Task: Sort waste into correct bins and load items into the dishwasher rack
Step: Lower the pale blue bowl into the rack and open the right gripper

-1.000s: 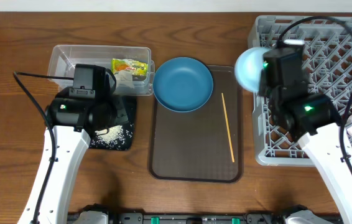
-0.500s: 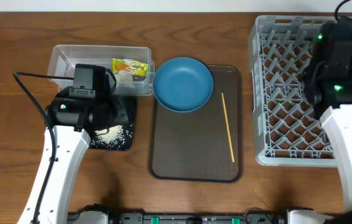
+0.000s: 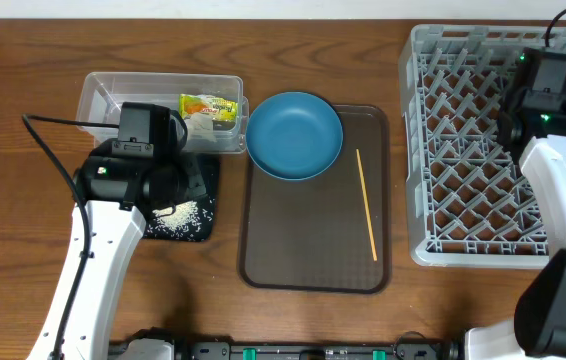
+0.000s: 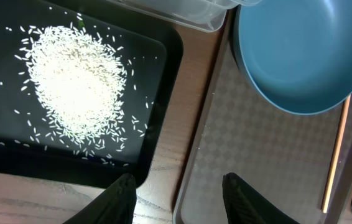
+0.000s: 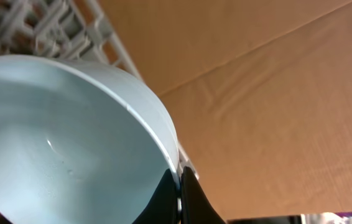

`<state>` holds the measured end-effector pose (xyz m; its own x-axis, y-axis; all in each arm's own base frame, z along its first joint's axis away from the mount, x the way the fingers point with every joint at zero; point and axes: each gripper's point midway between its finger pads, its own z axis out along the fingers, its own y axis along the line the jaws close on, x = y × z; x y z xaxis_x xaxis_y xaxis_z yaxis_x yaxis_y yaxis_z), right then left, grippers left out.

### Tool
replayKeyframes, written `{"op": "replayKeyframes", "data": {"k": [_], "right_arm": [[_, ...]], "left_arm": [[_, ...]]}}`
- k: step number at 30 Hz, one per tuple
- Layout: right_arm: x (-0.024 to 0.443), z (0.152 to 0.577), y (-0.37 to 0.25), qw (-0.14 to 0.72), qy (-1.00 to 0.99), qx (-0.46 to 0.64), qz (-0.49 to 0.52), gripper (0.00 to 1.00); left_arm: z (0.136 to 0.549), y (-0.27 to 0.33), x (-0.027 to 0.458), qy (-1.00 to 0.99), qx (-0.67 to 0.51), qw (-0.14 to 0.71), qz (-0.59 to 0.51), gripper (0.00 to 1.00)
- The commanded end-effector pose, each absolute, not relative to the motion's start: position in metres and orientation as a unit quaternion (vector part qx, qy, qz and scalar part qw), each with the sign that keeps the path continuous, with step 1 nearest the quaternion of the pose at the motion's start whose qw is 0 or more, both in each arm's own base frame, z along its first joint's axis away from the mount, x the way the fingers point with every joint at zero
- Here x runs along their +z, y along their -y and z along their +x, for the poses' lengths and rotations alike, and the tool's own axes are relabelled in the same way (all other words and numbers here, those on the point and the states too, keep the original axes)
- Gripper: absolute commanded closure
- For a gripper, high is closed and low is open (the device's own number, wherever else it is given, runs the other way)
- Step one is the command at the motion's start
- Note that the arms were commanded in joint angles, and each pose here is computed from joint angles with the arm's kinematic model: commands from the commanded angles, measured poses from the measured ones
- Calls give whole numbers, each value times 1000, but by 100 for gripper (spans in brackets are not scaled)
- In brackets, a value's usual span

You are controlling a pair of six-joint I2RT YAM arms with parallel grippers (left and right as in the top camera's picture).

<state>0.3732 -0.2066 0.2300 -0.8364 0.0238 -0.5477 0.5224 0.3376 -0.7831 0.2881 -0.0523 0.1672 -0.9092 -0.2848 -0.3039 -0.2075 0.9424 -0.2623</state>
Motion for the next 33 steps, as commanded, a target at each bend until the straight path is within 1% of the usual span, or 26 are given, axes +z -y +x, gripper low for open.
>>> {"op": "replayKeyframes", "data": {"k": [1,8,14,16,17,19,20,23,26,31,33], "right_arm": [[208,364,211,204,-780,-558,194,99],[171,363,201,184,-809,-524,193,99],[161,362,185,177,-824,-506,181,99],[155,361,175,167,-837,-495,162,93],[150,362,170,162,-847,-483,152,87],[138,363,156,155,-870,-449,132,79],[132,364,149,150,-881,-432,124,76],[117,363,134,139,-906,-387,106,75],[113,360,128,129,-913,-375,99,75],[121,356,128,131,-912,-375,100,73],[132,357,128,151,-910,-370,110,69]], "left_arm": [[292,49,169,-970,-107,176,-133,52],[292,49,169,-969,-107,176,-133,52],[292,49,169,-969,-107,176,-133,52],[292,49,169,-969,-108,176,-133,52],[292,49,169,-969,-108,176,-133,52],[292,49,169,-969,-108,176,-133,52],[292,49,169,-969,-108,176,-133,52],[292,49,169,-970,-107,176,-133,52],[292,49,169,-970,-107,176,-133,52],[292,49,169,-969,-107,176,-133,52],[292,49,169,-970,-107,175,-133,52]]}}
